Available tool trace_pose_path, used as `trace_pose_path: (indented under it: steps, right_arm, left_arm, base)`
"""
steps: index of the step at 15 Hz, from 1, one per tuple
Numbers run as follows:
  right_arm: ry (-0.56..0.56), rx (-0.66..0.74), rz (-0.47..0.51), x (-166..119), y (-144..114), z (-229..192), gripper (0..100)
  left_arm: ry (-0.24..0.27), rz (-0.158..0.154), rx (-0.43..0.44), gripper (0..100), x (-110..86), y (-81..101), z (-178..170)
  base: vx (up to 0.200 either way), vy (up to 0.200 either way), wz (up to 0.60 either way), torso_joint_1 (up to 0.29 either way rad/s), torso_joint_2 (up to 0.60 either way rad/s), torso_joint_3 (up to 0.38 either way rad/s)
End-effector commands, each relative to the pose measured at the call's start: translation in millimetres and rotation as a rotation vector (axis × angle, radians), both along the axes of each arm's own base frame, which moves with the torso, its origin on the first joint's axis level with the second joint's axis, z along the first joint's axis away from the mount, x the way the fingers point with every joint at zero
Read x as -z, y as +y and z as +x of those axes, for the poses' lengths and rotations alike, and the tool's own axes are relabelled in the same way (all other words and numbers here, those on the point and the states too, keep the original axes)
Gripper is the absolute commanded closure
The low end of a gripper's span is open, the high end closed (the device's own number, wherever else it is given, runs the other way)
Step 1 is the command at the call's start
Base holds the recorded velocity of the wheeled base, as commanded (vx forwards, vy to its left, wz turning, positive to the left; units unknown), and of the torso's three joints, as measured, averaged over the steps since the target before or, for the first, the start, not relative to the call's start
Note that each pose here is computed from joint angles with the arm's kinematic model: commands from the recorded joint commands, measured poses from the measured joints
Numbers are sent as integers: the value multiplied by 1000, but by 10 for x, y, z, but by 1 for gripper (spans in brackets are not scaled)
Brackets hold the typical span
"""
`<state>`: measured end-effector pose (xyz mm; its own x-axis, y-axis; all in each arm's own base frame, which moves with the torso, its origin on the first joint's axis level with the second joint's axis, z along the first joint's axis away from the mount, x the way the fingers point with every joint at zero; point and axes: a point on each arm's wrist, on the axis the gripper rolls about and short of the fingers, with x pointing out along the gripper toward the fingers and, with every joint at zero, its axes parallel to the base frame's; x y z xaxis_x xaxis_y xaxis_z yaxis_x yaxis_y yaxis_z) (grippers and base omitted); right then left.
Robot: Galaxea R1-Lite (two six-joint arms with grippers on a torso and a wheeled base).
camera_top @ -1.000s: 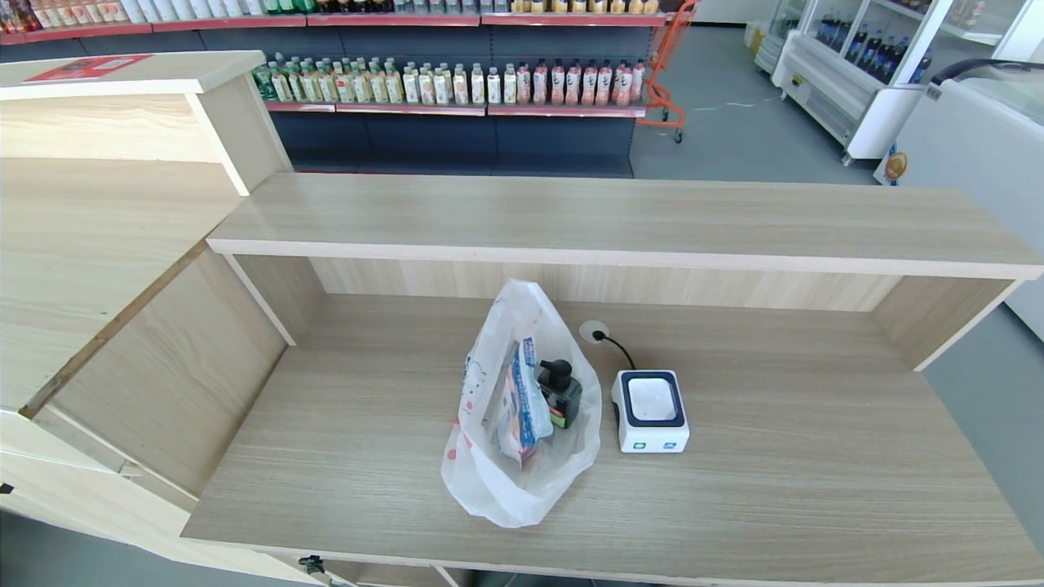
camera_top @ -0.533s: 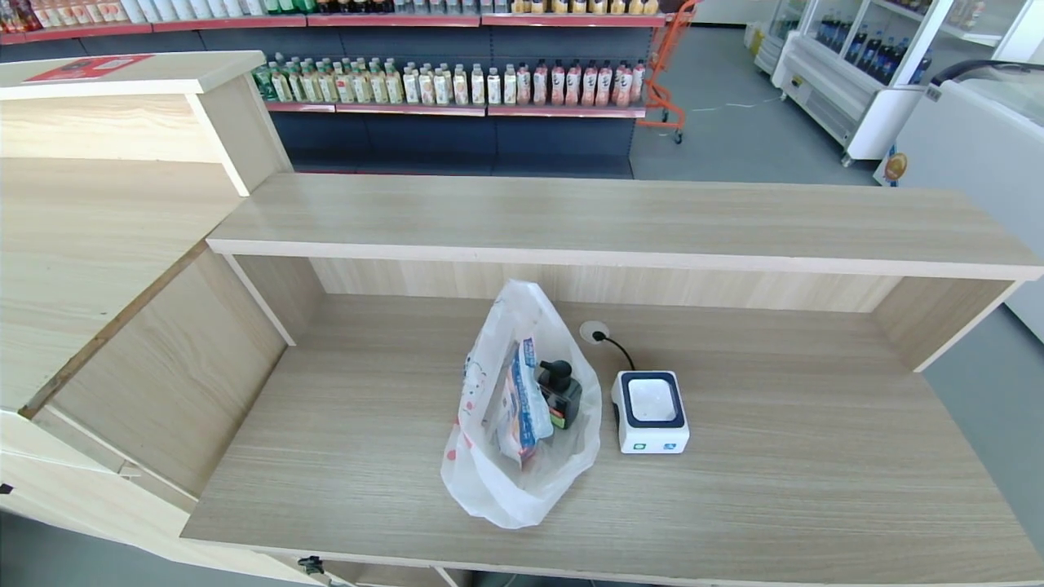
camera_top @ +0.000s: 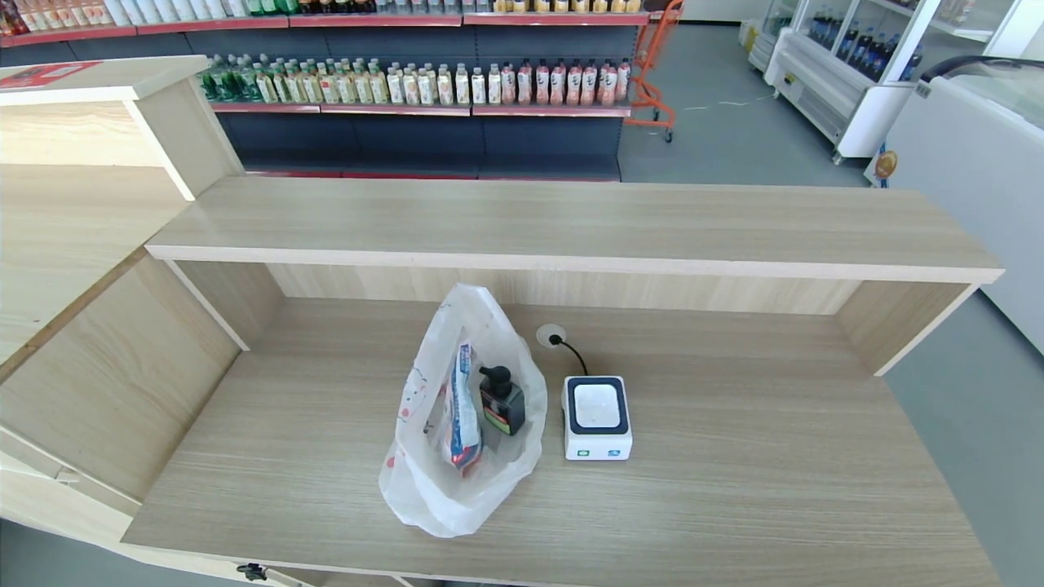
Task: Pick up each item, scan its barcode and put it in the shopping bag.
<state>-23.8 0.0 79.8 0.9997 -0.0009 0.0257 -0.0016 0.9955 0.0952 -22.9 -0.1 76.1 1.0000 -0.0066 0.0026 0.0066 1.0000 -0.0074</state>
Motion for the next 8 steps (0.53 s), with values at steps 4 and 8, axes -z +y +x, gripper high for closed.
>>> trace_pose_path:
  steps: [4, 8]
  right_arm:
    - [1, -1, 0, -1, 0, 2, 100]
    - [1, -1, 0, -1, 0, 2, 100]
  left_arm:
    - [3, 0, 1, 0, 0, 0, 2]
    - [-1, 1, 0, 0, 0, 0, 0]
  base:
    - [50, 0, 0, 2, -1, -1]
    - [200, 0, 0, 1, 0, -1]
